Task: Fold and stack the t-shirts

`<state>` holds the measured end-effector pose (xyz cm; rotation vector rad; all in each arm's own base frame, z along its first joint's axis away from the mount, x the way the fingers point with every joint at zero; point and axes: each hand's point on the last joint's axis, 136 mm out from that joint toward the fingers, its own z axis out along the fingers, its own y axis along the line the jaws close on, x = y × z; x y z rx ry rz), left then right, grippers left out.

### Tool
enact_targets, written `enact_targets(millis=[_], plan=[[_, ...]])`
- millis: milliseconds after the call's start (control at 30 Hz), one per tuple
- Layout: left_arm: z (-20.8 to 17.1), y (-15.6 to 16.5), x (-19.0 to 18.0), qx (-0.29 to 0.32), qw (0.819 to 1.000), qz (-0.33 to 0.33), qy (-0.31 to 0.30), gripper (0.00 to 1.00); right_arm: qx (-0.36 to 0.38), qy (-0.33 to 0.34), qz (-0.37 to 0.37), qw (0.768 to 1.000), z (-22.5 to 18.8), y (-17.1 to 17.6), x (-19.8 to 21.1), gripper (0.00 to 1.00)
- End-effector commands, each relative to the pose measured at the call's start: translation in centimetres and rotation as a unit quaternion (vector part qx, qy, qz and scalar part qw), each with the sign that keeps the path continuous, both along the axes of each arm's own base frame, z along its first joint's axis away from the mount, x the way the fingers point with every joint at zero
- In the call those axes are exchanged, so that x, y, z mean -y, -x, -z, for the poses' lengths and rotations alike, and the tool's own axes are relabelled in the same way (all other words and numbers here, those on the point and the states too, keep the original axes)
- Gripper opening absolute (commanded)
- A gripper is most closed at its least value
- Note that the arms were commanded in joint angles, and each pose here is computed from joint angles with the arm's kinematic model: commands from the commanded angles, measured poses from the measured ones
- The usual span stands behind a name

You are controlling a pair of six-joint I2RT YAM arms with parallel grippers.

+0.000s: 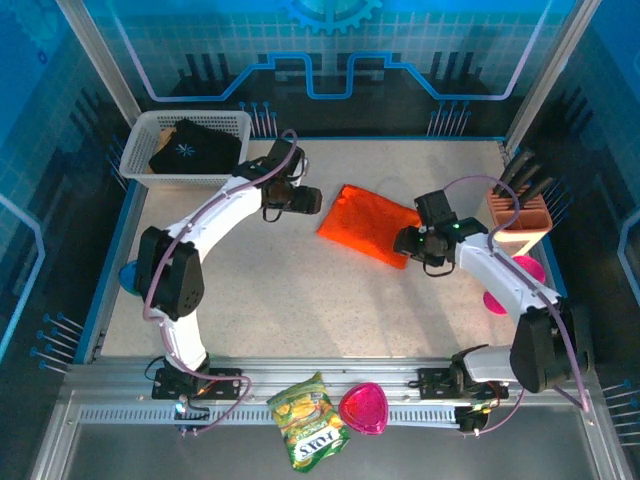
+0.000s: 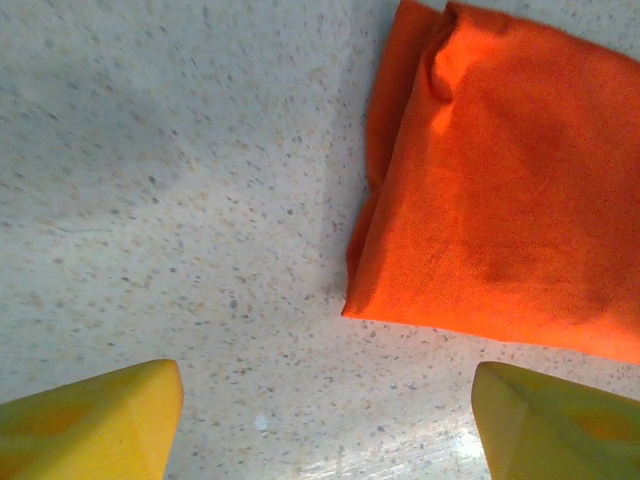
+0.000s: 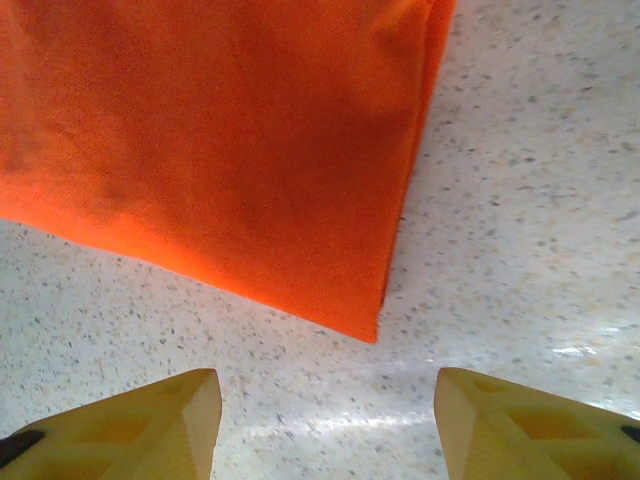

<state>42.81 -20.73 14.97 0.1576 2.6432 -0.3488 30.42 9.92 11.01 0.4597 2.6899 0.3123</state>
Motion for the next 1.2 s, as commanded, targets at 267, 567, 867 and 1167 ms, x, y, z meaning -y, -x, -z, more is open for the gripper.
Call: enact_targets(millis=[267,567,867,1167], plan=[[5.8,-3.2,6.4,-0.067,0.997,0.037,0.025,0.75,0.005,0.022,0.079,0.997,4.1,-2.9,0.7,0.58],[9.6,-4.2,7.3,-0.101,0.994,0.048,-0.011,0.64,-0.035,0.029,0.092,0.995,7.6,-3.0,1.2,0.59],[12.4,-4.2,7.6,-0.119,0.990,0.049,-0.055,0.63,-0.043,0.022,0.082,0.995,9.3,-3.6,0.6,0.55],[15.4,-2.4,7.0,-0.155,0.980,0.049,-0.113,0.45,-0.047,0.018,0.055,0.997,9.4,-4.6,0.2,0.31]])
